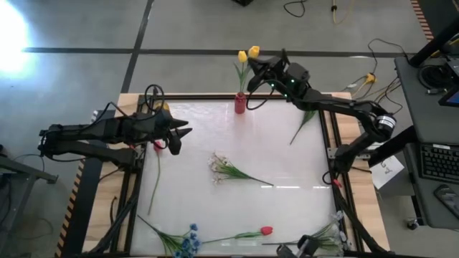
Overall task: Sort flowers into vase by color
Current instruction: Put the yellow flower into the red vase
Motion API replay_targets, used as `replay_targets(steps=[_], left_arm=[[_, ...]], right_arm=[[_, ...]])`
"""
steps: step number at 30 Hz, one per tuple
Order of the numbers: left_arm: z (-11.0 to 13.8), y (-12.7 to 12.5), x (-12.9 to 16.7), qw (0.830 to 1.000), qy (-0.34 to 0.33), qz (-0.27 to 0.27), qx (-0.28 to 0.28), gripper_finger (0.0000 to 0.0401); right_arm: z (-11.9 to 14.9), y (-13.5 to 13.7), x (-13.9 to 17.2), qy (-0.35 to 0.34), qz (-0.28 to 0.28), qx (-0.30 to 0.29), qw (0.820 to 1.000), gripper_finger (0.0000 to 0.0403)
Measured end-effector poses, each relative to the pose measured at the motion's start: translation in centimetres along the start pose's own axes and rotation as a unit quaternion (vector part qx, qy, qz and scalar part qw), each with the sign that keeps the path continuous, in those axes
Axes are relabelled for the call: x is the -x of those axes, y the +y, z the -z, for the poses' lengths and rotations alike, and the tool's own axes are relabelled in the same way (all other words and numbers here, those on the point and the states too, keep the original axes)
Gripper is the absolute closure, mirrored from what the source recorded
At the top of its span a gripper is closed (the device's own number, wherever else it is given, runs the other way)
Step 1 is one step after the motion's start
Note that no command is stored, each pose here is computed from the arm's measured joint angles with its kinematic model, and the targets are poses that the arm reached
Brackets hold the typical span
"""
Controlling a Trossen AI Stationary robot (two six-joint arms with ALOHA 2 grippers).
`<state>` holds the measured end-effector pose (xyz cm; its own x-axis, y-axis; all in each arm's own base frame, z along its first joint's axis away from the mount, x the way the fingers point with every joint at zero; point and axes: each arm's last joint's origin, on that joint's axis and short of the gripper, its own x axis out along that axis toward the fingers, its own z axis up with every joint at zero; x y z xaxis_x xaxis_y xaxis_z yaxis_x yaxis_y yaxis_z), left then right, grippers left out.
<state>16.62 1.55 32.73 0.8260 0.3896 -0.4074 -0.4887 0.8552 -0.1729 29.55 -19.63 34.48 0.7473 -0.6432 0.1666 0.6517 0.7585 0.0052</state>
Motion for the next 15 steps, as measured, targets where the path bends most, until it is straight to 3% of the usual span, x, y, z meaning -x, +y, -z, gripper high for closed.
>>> replay_targets(steps=[7,15], left_arm=[[0.4,0.2,0.2,1.000,0.016,-0.006,-0.006,0.0260],[0.3,0.3,0.4,1.000,0.013,-0.005,-0.004,0.0260]], right_arm=[[1.6,0.2,-0.3,0.052,-0.002,-0.027,0.998,0.0379],[3.3,0.5,0.6,0.197,-0.058,-0.057,0.977,0.0273]])
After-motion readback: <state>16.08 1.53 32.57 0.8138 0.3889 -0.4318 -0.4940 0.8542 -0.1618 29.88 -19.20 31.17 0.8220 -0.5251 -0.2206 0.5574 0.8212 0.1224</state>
